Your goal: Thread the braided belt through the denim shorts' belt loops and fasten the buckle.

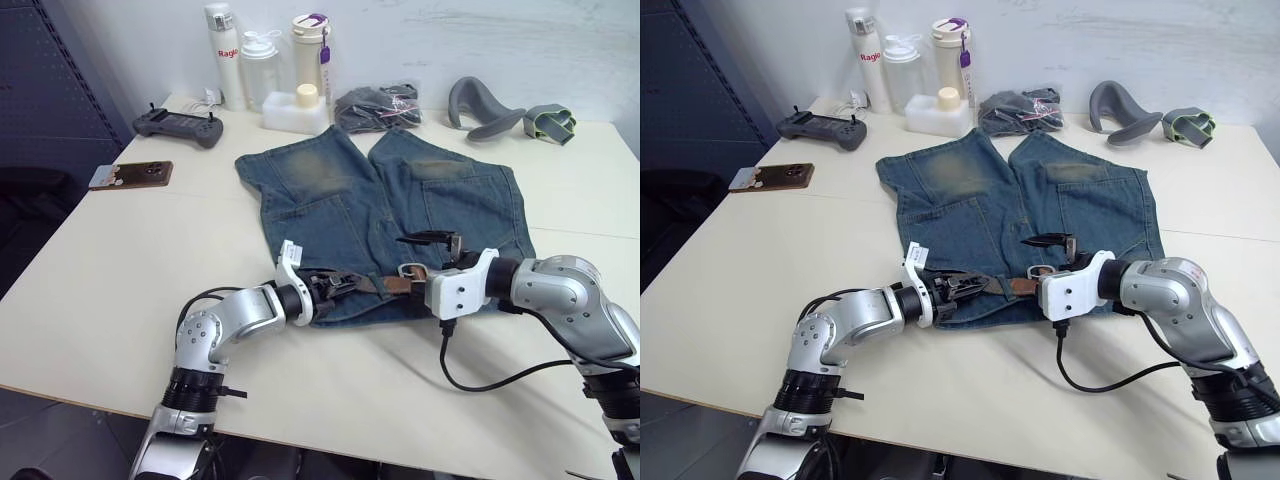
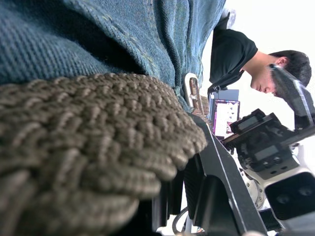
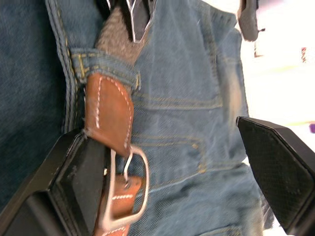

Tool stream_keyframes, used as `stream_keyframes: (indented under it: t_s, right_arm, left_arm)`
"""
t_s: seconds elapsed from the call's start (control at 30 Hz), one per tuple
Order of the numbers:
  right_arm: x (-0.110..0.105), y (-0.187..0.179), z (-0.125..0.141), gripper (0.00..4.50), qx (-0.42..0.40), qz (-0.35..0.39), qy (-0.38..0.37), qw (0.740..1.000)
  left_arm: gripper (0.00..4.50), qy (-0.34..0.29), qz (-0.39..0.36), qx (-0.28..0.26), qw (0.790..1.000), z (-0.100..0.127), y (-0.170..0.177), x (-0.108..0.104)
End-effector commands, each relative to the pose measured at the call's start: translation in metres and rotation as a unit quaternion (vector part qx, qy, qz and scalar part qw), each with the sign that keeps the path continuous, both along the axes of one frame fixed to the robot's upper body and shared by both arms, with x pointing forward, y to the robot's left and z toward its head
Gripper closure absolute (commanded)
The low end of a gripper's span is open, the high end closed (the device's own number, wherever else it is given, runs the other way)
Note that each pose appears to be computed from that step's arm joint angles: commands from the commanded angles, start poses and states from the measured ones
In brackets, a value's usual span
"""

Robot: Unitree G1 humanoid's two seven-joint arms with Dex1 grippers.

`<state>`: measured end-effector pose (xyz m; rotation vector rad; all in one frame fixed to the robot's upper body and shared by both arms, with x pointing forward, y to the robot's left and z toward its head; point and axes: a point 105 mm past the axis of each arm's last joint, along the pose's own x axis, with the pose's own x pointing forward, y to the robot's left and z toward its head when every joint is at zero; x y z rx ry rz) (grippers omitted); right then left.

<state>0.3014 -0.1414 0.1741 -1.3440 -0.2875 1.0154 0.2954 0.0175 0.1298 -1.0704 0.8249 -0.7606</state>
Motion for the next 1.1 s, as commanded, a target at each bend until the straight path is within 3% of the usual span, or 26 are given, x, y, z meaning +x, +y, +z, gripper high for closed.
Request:
stream_keyframes:
  t_s: [0.03,0.13,0.23,0.3,0.33,0.4,0.63,0.77,0.97,1.1]
  right_arm:
    - [-0.008,0.01,0.011,0.06,0.012,0.029,-0.02,0.999]
    - [-0.008,0.01,0.013,0.88,0.014,0.03,-0.02,0.999]
    - [-0.011,0.01,0.01,2.48,0.011,0.036,-0.018,0.999]
    - [-0.014,0.011,0.008,3.05,0.009,0.042,-0.017,0.999]
    - [-0.016,0.011,0.007,3.72,0.008,0.043,-0.017,0.999]
    - [-0.017,0.011,0.006,4.41,0.006,0.046,-0.018,0.999]
    - [-0.015,0.01,0.005,4.41,0.002,0.047,-0.022,0.999]
    - [-0.01,0.005,0.011,4.5,-0.004,0.041,-0.033,0.999]
    - [-0.005,-0.017,0.033,4.5,0.03,0.002,-0.019,0.999]
    - [-0.002,-0.029,0.038,4.5,0.018,-0.008,-0.029,0.999]
  left_arm:
    - [4.5,0.005,-0.017,-0.001,1.0,-0.003,-0.008,-0.004]
    - [4.5,0.005,-0.017,-0.001,1.0,-0.003,-0.007,-0.004]
    - [4.5,0.004,-0.017,0.0,1.0,-0.003,-0.007,-0.003]
    - [4.5,0.004,-0.016,0.001,1.0,-0.003,-0.007,-0.003]
    - [4.5,0.004,-0.015,0.001,1.0,-0.003,-0.006,-0.003]
    - [4.5,0.003,-0.014,0.003,1.0,-0.003,-0.006,-0.002]
    - [4.5,-0.009,-0.003,0.016,1.0,-0.001,-0.001,0.003]
    - [2.89,-0.042,-0.02,-0.003,0.999,0.015,0.01,-0.004]
    - [0.17,-0.111,-0.054,0.05,0.991,0.023,0.036,-0.023]
    - [0.04,-0.162,-0.128,0.066,0.976,0.03,0.043,-0.046]
